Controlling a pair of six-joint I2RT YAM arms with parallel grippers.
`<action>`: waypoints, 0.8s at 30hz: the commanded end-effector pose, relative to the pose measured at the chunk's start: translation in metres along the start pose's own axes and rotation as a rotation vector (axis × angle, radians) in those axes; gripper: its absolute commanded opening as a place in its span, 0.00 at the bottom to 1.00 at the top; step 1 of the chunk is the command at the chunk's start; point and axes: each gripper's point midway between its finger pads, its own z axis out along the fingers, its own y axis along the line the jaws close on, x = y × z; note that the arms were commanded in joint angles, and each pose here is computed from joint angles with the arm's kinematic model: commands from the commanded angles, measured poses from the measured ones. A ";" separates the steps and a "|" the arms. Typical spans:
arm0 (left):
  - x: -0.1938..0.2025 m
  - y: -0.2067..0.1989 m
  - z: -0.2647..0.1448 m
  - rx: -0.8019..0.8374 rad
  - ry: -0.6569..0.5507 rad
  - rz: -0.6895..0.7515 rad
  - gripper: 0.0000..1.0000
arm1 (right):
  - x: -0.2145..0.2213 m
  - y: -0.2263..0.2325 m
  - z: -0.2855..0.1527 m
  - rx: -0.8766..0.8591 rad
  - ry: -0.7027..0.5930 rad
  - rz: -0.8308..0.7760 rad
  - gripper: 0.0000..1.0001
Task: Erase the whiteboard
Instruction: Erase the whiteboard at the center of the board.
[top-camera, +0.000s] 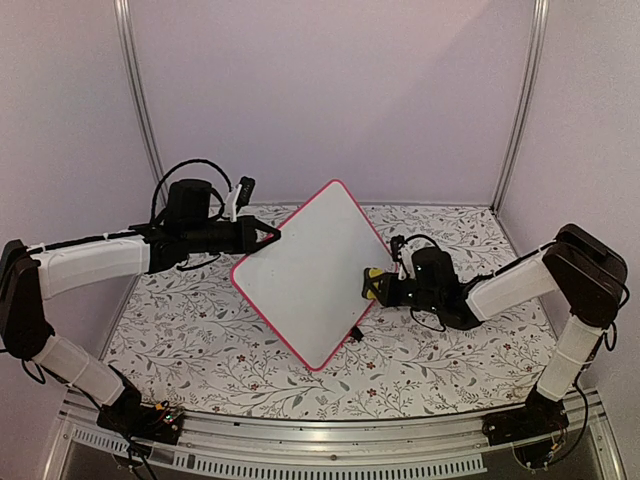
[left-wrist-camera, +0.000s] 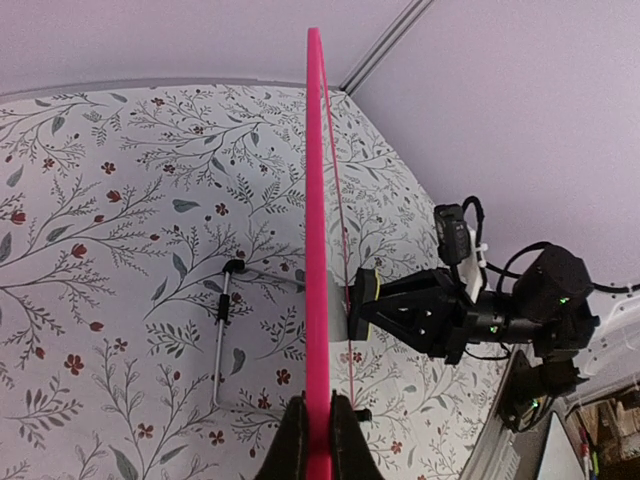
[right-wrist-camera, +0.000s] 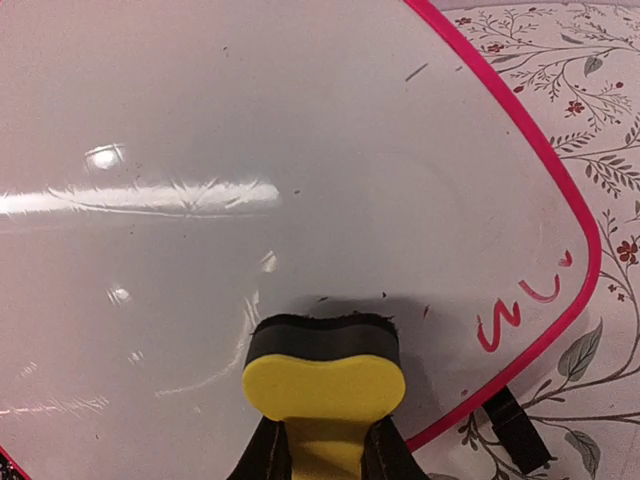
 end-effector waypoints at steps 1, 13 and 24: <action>-0.029 -0.017 -0.012 0.048 -0.106 0.086 0.00 | 0.016 0.022 -0.003 -0.058 0.015 -0.023 0.05; -0.029 -0.020 -0.015 0.046 -0.112 0.092 0.00 | 0.009 0.015 -0.010 -0.044 -0.038 0.024 0.05; -0.029 -0.034 -0.024 0.031 -0.138 0.143 0.00 | -0.028 -0.019 -0.008 0.025 -0.104 0.031 0.05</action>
